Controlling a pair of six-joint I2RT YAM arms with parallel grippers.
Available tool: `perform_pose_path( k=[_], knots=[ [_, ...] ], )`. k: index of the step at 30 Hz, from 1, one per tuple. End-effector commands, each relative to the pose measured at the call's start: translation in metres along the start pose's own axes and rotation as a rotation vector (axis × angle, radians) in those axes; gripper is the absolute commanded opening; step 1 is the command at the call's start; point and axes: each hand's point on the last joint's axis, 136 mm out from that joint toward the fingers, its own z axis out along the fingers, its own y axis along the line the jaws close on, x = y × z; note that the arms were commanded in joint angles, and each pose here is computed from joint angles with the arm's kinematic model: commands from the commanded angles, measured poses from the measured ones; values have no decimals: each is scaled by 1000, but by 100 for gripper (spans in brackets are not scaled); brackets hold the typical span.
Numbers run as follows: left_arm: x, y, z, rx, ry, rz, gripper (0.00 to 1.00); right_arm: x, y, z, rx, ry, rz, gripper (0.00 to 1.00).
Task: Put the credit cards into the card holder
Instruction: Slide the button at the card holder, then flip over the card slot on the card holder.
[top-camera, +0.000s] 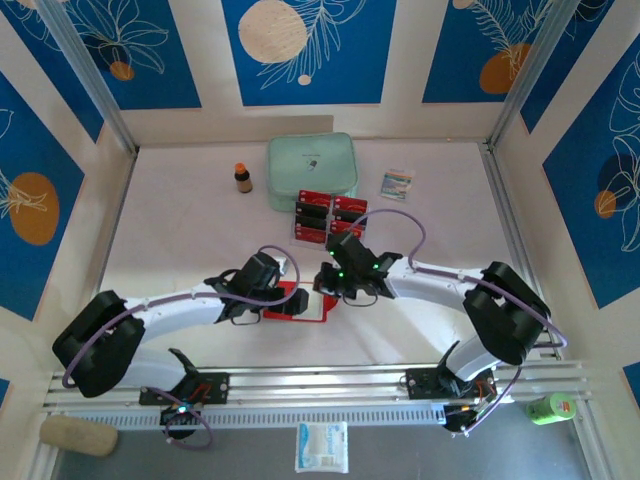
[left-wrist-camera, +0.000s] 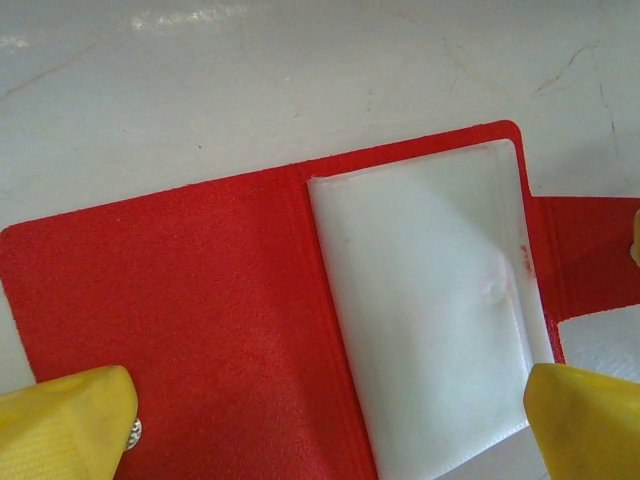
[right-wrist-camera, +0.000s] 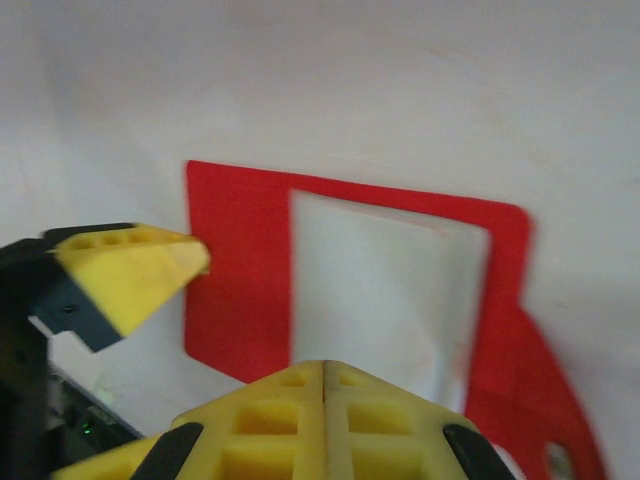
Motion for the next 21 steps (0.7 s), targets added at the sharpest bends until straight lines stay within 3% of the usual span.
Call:
perform_pose_path(
  k=[1,11,21],
  knots=[
    [8,10,1,-29,11,-2,100,8,-10,9,70,44,-11,0],
    [8,12,0,-43,13,17,100,7,-32,24,148,66,32,0],
    [9,16,3,-77,38,56,100,6,-42,31,130,92,48,0]
  ],
)
